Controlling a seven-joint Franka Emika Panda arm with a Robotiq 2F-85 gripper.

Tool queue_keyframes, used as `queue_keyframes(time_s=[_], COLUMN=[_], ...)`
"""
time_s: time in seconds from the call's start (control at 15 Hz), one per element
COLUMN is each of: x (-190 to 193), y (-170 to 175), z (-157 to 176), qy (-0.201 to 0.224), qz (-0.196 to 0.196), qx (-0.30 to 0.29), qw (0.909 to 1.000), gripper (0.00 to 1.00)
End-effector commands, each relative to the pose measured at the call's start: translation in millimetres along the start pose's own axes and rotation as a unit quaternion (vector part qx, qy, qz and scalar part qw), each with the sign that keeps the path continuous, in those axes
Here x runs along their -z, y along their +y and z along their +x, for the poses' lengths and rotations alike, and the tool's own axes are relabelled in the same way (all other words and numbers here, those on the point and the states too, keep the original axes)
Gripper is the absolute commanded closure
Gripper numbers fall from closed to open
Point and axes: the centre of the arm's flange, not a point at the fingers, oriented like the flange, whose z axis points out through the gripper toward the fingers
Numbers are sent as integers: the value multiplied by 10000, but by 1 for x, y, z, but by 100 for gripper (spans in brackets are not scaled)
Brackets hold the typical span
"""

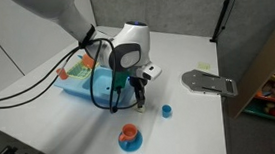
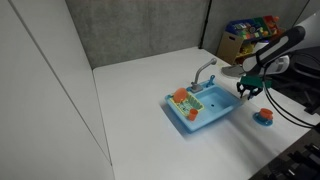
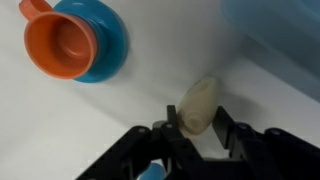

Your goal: Put the white bottle on the sink

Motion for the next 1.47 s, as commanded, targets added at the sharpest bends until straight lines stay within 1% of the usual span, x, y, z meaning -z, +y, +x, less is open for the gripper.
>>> queue_keyframes(time_s=[0.0, 0.07, 0.13, 0.27, 0.53, 0.87, 1.0, 1.2, 1.4], x=[8, 11, 16, 28, 59, 109, 130, 157, 177], y=[-8, -8, -8, -7, -9, -12, -13, -17, -23], z=[3, 2, 1, -1, -2, -9, -15, -29, -50], qy=[42, 42, 54, 87, 228, 450, 503, 579, 519], qz=[80, 98, 112, 149, 291, 502, 548, 529, 411], qx=[-10, 28, 62, 120, 189, 380, 551, 957, 1525], qw=[10000, 9999, 9999, 9998, 9991, 9970, 9957, 9923, 9861], gripper=[87, 88, 93, 90, 90, 91, 91, 91, 91])
